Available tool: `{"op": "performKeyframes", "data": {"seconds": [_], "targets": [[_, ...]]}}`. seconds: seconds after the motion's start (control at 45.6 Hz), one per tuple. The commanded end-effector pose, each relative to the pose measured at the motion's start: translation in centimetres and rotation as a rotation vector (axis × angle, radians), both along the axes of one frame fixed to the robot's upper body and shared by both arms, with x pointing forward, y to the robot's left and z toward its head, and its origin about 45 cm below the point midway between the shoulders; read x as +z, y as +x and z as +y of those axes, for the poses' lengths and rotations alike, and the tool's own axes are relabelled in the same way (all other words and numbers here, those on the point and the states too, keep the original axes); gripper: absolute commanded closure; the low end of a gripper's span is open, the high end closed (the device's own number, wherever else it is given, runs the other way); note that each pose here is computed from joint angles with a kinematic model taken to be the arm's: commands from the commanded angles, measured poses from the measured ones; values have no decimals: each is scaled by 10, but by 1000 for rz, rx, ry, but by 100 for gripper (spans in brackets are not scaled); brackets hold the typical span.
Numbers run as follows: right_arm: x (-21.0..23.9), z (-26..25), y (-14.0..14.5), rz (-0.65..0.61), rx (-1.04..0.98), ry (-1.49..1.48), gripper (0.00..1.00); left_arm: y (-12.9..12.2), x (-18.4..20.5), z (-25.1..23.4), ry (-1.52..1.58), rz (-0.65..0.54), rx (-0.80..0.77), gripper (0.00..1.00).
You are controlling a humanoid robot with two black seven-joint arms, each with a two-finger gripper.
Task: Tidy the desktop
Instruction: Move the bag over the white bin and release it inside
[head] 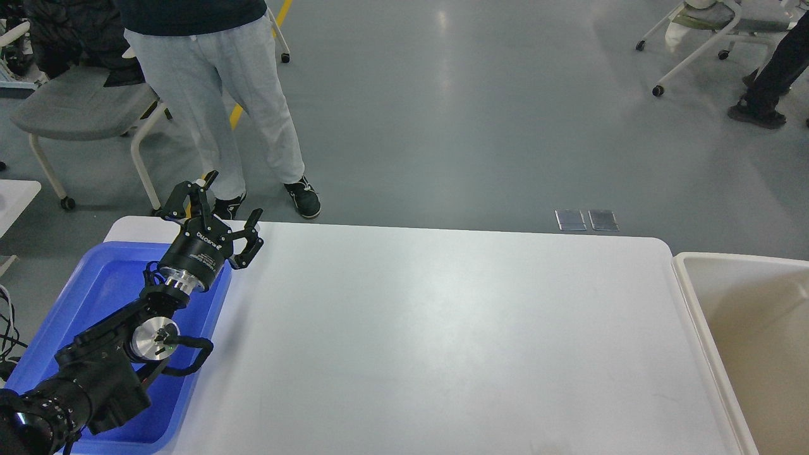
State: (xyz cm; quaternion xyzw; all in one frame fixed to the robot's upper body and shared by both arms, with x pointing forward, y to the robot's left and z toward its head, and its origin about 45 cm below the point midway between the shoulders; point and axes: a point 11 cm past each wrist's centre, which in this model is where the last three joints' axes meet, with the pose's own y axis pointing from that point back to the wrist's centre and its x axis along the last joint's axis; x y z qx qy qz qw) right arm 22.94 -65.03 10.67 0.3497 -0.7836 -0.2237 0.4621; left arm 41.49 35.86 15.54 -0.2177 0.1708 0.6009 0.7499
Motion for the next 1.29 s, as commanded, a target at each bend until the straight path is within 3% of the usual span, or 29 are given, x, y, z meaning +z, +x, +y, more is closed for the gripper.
{"op": "performKeyframes", "data": {"seconds": [0.0, 0.11, 0.329, 0.965, 0.987, 1.031, 1.053, 1.272], "targets": [[-36, 5, -51, 17, -131, 43, 100, 0, 0, 0, 0, 0, 0, 0], [-43, 5, -65, 32, -141, 48, 100, 0, 0, 0, 0, 0, 0, 0], [-45, 9, -61, 28, -124, 51, 100, 0, 0, 0, 0, 0, 0, 0], [-47, 78, 41, -46, 59, 116, 100, 0, 0, 0, 1, 0, -1, 0], [-46, 79, 44, -51, 63, 117, 81, 0, 0, 0, 1, 0, -1, 0], [-46, 81, 47, -58, 67, 119, 12, 0, 0, 0, 0, 0, 0, 0], [-45, 81, 49, -59, 68, 120, 0, 0, 0, 0, 1, 0, -1, 0], [-43, 80, 50, -64, 68, 117, 0, 0, 0, 0, 1, 1, -3, 0]]}}
